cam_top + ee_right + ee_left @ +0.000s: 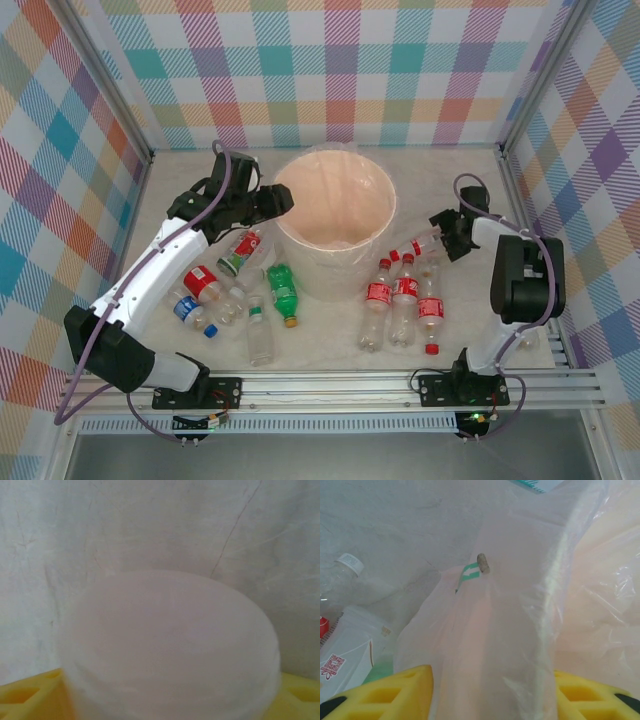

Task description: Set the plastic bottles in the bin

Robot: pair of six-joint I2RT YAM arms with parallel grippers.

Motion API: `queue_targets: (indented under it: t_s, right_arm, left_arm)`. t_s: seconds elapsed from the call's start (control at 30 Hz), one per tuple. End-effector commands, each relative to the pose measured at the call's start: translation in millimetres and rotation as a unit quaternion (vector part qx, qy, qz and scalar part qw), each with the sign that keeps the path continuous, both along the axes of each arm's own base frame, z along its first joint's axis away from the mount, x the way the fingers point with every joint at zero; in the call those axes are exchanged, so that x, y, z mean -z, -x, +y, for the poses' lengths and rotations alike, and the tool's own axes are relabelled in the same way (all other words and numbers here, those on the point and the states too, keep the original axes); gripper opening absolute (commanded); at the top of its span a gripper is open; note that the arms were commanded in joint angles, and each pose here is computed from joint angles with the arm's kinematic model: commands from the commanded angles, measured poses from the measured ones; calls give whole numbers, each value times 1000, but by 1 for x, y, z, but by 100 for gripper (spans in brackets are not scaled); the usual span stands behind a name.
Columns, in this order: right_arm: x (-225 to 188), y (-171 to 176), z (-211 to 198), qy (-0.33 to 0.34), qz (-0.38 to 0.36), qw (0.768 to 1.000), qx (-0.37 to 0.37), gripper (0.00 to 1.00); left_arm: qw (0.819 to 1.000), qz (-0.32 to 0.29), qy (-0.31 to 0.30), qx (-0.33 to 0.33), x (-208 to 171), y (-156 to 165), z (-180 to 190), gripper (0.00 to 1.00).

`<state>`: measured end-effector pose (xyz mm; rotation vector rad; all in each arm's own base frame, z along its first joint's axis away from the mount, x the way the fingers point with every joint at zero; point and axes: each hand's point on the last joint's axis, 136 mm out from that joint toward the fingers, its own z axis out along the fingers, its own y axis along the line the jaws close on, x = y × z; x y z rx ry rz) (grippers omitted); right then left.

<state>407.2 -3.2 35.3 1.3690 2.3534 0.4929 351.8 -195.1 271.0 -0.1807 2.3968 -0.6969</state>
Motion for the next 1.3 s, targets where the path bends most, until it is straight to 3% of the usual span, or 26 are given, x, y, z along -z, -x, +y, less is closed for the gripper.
queue_targets:
  t_s: [0.0,0.37,0.5,0.67,0.83,0.97,1.13,1.27]
  right_arm:
    - [-2,-14,0,-8,-19,1000,8,75]
    - [-48,-19,-9,28,-61,998,-11,49]
    - [-82,-17,-21,56,-87,994,-19,46]
    - [-155,-12,-43,135,-133,981,-40,46]
    - [-260,-1,-47,221,-219,947,-76,42]
    - [-338,11,-34,245,-303,916,-100,42]
    - [-417,15,23,234,-401,868,-177,42]
    - [-444,14,93,208,-442,831,-266,42]
  left_arm:
    - [1000,8,-14,-9,10,-7,0,49]
    - [1000,7,-5,-18,20,-22,-7,39]
    - [1000,10,-7,-18,24,-25,-8,38]
    - [1000,4,-9,-19,24,-31,-10,38]
    - [999,-6,-21,-24,23,-35,-7,38]
    - [1000,-9,-23,-19,22,-38,-9,37]
    - [1000,-12,-20,-18,22,-42,-11,37]
    - [999,-18,-21,-23,19,-44,-10,36]
